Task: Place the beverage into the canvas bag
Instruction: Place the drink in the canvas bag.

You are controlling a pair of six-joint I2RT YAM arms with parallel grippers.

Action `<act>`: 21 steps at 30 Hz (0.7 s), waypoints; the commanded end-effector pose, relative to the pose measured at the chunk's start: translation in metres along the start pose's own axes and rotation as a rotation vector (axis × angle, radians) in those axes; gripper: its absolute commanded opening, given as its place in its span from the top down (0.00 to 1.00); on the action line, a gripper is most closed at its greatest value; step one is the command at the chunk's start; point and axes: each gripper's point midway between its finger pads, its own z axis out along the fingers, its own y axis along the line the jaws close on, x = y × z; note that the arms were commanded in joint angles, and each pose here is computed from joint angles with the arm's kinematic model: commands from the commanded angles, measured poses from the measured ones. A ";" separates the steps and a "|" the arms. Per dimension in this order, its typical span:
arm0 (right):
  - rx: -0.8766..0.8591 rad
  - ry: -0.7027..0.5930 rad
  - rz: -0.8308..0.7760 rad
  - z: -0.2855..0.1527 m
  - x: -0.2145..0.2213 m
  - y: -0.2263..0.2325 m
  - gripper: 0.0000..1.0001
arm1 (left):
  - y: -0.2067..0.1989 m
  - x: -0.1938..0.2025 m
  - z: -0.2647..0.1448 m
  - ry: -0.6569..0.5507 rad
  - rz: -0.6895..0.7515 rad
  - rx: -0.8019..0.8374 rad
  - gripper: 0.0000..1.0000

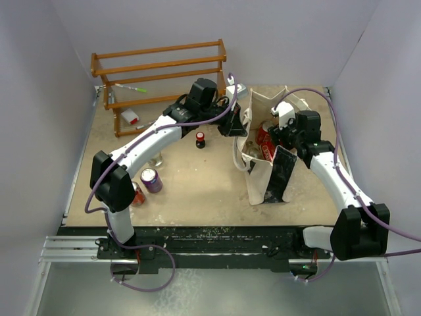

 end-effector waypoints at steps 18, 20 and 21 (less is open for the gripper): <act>-0.044 -0.049 0.019 -0.010 -0.018 0.011 0.20 | -0.021 -0.017 -0.013 -0.046 0.064 0.030 1.00; -0.042 -0.047 0.018 -0.010 -0.018 0.011 0.19 | -0.020 -0.016 -0.013 -0.044 0.062 0.029 1.00; -0.040 -0.047 0.017 -0.010 -0.018 0.011 0.17 | -0.020 -0.016 -0.012 -0.043 0.063 0.029 1.00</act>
